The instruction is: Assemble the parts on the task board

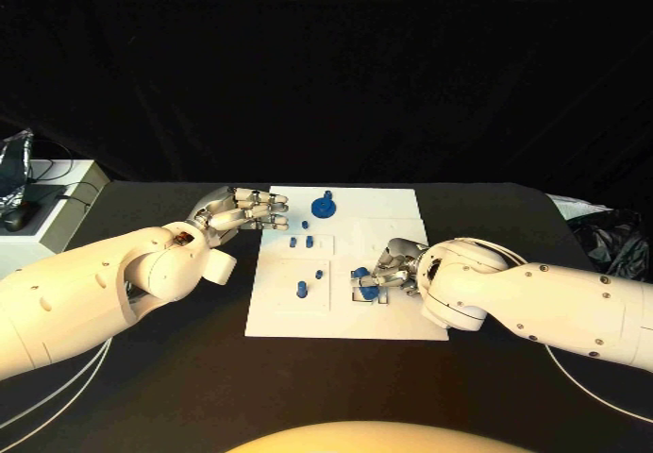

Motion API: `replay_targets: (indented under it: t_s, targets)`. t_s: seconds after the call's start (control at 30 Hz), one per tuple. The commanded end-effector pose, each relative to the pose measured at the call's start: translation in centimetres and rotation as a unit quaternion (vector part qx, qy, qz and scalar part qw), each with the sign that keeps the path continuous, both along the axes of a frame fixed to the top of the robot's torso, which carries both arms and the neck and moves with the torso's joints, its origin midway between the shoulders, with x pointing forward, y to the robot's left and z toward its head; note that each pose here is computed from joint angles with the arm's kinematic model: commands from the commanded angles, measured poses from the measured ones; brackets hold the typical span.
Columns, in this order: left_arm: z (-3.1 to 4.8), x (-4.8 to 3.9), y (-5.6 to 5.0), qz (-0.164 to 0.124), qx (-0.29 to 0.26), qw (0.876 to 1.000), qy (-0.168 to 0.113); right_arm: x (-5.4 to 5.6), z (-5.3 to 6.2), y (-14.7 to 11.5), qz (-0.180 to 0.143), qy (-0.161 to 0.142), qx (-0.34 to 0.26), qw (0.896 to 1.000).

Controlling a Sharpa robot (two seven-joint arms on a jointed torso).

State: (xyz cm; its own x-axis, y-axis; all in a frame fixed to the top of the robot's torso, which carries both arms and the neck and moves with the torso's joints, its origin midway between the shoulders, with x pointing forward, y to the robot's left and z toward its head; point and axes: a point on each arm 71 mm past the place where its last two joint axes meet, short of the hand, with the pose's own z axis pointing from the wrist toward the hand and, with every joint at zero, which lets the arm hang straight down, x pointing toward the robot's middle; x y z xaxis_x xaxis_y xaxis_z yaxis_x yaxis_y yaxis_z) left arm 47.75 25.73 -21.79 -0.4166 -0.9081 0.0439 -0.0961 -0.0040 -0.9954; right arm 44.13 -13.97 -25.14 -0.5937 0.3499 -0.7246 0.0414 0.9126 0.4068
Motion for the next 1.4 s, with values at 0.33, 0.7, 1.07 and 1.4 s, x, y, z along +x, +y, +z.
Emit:
replay_targets:
  t_s: [0.33, 0.7, 1.07, 1.4]
  targets:
    - [0.16, -0.09, -0.2, -0.009, -0.009, 1.0, -0.002, 0.0, -0.4, 0.1, 0.004, -0.006, -0.003, 1.0]
    - [0.16, -0.09, -0.2, -0.009, -0.009, 1.0, -0.002, -0.2, -0.3, 0.2, 0.004, -0.014, 0.007, 1.0]
    - [0.19, -0.13, 0.6, 0.005, -0.013, 1.0, 0.003, -0.3, -0.3, -0.5, 0.0, -0.027, 0.004, 1.0]
    - [0.19, -0.13, 0.6, 0.005, -0.013, 1.0, 0.003, -1.0, 0.1, -1.4, 0.005, -0.041, 0.037, 0.998]
